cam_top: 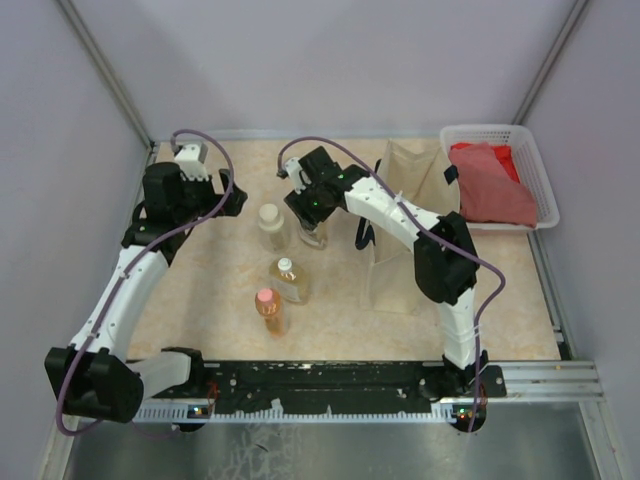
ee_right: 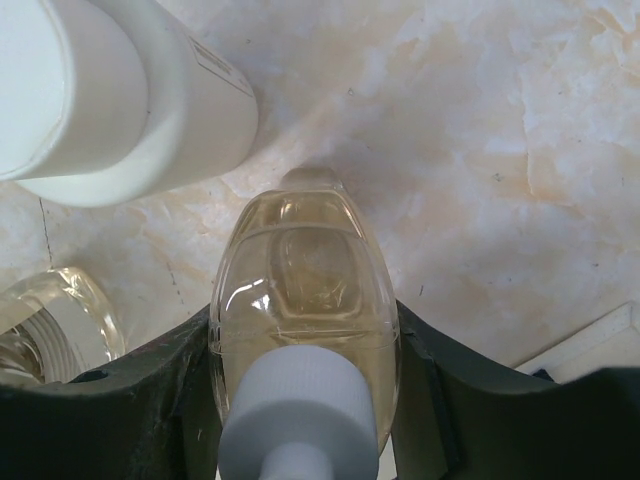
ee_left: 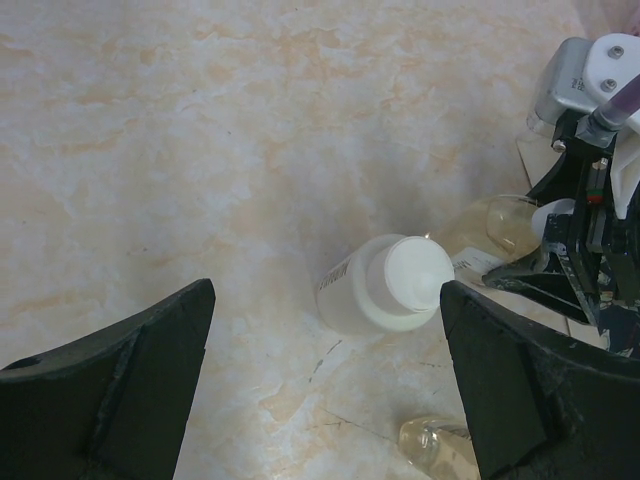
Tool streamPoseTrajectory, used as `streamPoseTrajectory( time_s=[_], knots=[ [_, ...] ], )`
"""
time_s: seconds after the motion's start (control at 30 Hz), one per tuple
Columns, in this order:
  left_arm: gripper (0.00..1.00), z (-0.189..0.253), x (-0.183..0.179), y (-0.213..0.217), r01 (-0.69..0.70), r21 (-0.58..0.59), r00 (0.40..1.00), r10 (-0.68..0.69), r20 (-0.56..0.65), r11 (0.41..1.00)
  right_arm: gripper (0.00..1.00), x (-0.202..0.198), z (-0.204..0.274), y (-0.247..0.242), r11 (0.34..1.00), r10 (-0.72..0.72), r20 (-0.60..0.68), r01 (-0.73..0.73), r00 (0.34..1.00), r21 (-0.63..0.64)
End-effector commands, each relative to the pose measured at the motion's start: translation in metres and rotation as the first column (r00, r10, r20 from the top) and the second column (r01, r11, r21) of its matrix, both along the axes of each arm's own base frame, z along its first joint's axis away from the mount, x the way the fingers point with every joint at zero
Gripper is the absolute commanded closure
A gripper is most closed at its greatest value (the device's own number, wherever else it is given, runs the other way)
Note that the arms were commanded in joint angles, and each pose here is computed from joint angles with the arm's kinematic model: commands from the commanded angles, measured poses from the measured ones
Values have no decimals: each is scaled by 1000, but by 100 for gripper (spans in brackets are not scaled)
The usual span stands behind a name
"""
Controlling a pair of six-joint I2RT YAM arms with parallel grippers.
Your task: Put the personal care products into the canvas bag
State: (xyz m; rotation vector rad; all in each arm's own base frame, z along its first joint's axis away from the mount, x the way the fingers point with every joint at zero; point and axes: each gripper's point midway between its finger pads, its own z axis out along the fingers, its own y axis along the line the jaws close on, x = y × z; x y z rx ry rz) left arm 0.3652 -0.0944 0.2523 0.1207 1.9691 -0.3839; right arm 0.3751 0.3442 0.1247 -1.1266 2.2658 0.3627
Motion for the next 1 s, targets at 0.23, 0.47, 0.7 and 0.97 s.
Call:
streamPoseTrajectory(
  time_s=[0.23,0.47,0.7,0.97],
  knots=[
    [0,50,-18,-42,230,-73,965,-218,143,971,100,29,84,-5,982,-190,162,184,968,53],
    [0,100,-32,-75,312,-21,923,-297,245,950,100,56,203,-38,921,-383,342,329,858,208],
    [0,115,-48,-108,457,-71,861,-421,284,887,100,62,319,-99,821,-567,495,401,658,407],
    [0,101,-51,-182,610,-61,770,-572,283,790,100,46,373,-188,693,-697,611,573,376,437]
  ],
)
